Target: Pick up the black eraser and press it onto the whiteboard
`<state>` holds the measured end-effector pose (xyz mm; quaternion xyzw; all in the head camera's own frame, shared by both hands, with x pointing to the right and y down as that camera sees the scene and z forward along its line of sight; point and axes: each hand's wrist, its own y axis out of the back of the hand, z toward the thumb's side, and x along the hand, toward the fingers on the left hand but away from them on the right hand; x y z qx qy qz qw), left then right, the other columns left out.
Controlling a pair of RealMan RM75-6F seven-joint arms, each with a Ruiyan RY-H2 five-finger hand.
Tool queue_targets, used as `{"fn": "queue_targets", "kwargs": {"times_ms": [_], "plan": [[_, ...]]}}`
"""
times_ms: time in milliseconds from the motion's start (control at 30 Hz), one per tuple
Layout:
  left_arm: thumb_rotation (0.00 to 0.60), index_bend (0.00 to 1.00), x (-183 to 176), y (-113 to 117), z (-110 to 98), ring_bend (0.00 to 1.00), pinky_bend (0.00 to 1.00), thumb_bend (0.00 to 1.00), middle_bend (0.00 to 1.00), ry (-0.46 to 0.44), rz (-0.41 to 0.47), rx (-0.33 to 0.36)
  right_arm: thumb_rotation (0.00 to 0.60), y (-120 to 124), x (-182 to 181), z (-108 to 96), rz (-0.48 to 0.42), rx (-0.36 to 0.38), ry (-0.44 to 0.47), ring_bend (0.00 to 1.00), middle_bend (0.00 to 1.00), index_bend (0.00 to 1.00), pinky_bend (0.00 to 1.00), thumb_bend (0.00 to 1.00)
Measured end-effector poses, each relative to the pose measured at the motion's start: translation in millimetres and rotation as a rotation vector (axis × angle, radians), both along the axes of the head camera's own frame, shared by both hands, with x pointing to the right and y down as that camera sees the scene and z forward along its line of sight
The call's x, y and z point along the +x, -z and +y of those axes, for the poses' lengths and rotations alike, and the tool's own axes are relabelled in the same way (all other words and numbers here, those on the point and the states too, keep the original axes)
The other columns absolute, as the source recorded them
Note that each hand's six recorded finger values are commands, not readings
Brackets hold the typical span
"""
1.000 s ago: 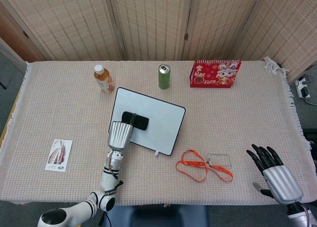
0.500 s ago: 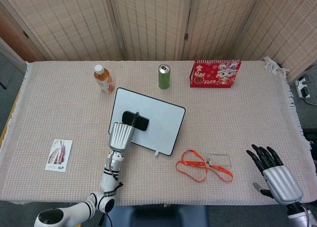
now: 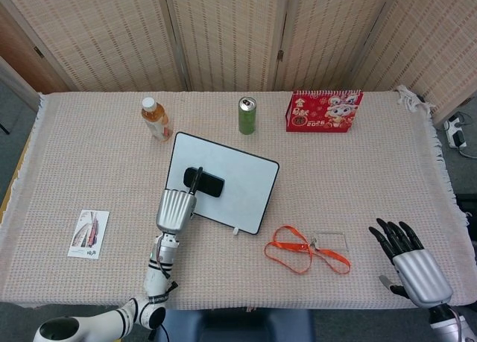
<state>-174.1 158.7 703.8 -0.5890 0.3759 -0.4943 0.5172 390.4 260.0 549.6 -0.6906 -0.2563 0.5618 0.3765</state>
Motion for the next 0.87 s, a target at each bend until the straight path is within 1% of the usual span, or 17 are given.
{"fn": "queue_targets", "kwargs": {"times_ms": [133, 200, 233, 267, 300, 333, 367, 400, 433, 467, 500, 567, 600, 633, 767, 867], "plan": [[0.6, 0.05, -23, 14, 10, 0.98, 1.0, 0.44, 1.0, -0.007, 0.007, -0.003, 0.6, -2, -2, 1, 0.006, -0.004, 0.005, 0.0, 0.0, 0.0, 0.0, 0.26], [0.6, 0.05, -42, 24, 19, 0.91, 0.99, 0.44, 1.0, -0.012, 0.011, -0.006, 0.6, -3, -2, 1, 0.009, -0.005, 0.006, 0.0, 0.0, 0.0, 0.0, 0.26], [0.6, 0.06, -51, 28, 24, 0.85, 0.96, 0.43, 0.99, -0.015, 0.011, -0.009, 0.6, -4, -2, 1, 0.01, -0.007, 0.006, 0.0, 0.0, 0.0, 0.0, 0.26], [0.6, 0.06, -61, 33, 29, 0.75, 0.88, 0.43, 0.92, -0.016, 0.011, -0.014, 0.6, -4, -2, 1, 0.011, -0.008, 0.007, 0.0, 0.0, 0.0, 0.0, 0.26], [0.6, 0.06, -76, 40, 38, 0.64, 0.77, 0.42, 0.8, -0.016, 0.008, -0.027, 0.6, -5, -3, 1, 0.013, -0.009, 0.009, 0.0, 0.0, 0.0, 0.0, 0.26], [0.6, 0.05, -88, 44, 46, 0.55, 0.68, 0.4, 0.7, -0.015, 0.003, -0.042, 0.6, -5, -3, 1, 0.014, -0.011, 0.01, 0.0, 0.0, 0.0, 0.0, 0.26], [0.6, 0.02, -99, 49, 54, 0.41, 0.51, 0.38, 0.54, -0.012, -0.004, -0.059, 0.6, -6, -3, 2, 0.016, -0.012, 0.01, 0.0, 0.0, 0.0, 0.0, 0.26], [0.6, 0.01, -116, 56, 65, 0.31, 0.38, 0.35, 0.41, -0.005, -0.016, -0.084, 0.6, -7, -4, 2, 0.018, -0.013, 0.011, 0.0, 0.0, 0.0, 0.0, 0.26], [0.6, 0.0, -129, 63, 73, 0.25, 0.32, 0.34, 0.35, 0.006, -0.025, -0.103, 0.6, -8, -4, 2, 0.022, -0.016, 0.011, 0.0, 0.0, 0.0, 0.0, 0.26], [0.6, 0.0, -142, 70, 82, 0.16, 0.24, 0.32, 0.25, 0.021, -0.032, -0.123, 0.6, -9, -4, 2, 0.024, -0.017, 0.012, 0.0, 0.0, 0.0, 0.0, 0.26], [0.6, 0.0, -159, 81, 94, 0.1, 0.18, 0.3, 0.19, 0.052, -0.038, -0.146, 0.6, -10, -4, 2, 0.027, -0.019, 0.013, 0.0, 0.0, 0.0, 0.0, 0.26], [0.6, 0.0, -186, 98, 110, 0.02, 0.1, 0.28, 0.1, 0.112, -0.042, -0.173, 0.6, -12, -5, 3, 0.033, -0.024, 0.016, 0.0, 0.0, 0.0, 0.0, 0.26], [0.6, 0.0, -203, 109, 120, 0.0, 0.06, 0.27, 0.07, 0.155, -0.044, -0.184, 0.6, -13, -6, 3, 0.035, -0.026, 0.018, 0.0, 0.0, 0.0, 0.0, 0.26], [0.6, 0.0, -212, 116, 126, 0.0, 0.05, 0.26, 0.06, 0.181, -0.044, -0.192, 0.6, -14, -7, 3, 0.036, -0.027, 0.021, 0.0, 0.0, 0.0, 0.0, 0.26], [0.6, 0.0, -229, 135, 136, 0.0, 0.03, 0.25, 0.05, 0.228, -0.048, -0.223, 0.6, -15, -8, 4, 0.037, -0.031, 0.025, 0.0, 0.0, 0.0, 0.0, 0.26], [0.6, 0.0, -240, 146, 141, 0.0, 0.02, 0.25, 0.05, 0.257, -0.074, -0.227, 0.6, -13, -8, 3, 0.032, -0.025, 0.021, 0.0, 0.0, 0.0, 0.0, 0.26]]}}
